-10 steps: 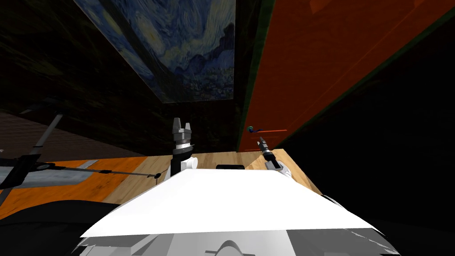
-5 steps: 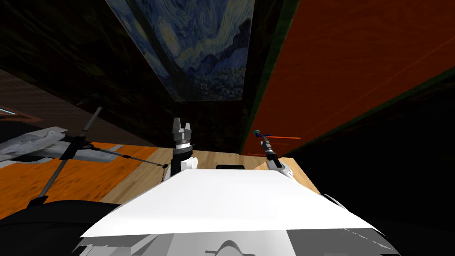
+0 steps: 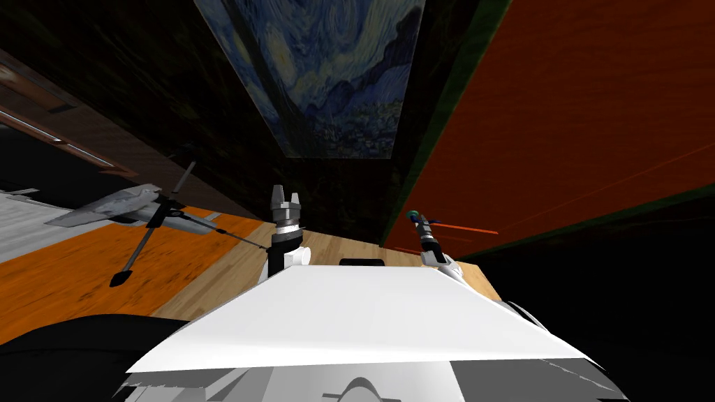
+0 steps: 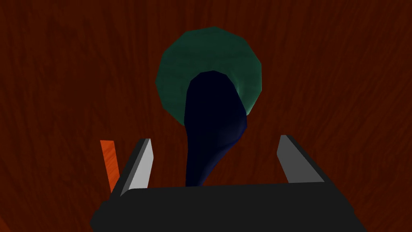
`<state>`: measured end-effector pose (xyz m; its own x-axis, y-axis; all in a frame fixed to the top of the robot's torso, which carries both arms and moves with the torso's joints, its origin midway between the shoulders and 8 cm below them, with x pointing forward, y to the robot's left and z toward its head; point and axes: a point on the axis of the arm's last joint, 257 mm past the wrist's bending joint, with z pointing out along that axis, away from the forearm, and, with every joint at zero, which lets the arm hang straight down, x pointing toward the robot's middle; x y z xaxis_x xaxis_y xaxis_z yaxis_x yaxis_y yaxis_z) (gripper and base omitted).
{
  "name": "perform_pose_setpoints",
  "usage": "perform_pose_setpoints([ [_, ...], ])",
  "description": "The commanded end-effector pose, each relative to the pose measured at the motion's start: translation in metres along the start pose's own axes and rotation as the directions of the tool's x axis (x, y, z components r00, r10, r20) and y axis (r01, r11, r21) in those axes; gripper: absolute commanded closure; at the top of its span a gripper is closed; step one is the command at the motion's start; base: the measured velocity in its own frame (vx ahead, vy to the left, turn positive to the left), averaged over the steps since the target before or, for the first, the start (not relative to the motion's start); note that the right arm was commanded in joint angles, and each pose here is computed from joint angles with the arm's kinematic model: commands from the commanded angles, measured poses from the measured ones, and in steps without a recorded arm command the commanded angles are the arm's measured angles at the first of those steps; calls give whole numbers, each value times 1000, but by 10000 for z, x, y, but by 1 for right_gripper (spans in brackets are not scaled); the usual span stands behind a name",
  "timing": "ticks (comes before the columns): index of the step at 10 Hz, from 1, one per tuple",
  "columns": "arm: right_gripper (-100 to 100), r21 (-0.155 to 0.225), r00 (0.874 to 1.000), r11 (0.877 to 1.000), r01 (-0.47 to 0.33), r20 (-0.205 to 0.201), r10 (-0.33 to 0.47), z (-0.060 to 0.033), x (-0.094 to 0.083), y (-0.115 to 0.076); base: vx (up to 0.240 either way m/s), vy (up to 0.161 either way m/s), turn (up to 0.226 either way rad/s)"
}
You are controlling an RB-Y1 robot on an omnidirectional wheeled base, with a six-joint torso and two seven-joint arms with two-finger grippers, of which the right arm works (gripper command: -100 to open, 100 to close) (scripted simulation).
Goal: Pull the door open
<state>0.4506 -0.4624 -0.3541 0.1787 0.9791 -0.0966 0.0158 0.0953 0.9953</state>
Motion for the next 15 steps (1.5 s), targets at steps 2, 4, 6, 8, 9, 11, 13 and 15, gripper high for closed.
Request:
perform_pose_setpoints([
  [2,100,0,1000,1000,0,0,0,0,0,0,12,-12,3],
  [4,100,0,1000,1000,0,0,0,0,0,0,-6,6,-10],
  [6,100,0,1000,1000,0,0,0,0,0,0,0,0,0],
  [8,100,2,1000,1000,1,-13,-1,-44,-8,-15,-49,-15,49],
  [9,100,1,1000,1000,1,-18,-1,-54,-7,-14,-154,-40,106],
  [11,100,-3,999,1000,3,-42,-3,-108,-1,-7,-167,-32,100],
  [13,100,-7,998,1000,5,-69,-5,-170,9,-3,-227,-90,130],
  [15,100,-9,996,1000,5,-94,-6,-227,21,-2,-187,-83,126],
])
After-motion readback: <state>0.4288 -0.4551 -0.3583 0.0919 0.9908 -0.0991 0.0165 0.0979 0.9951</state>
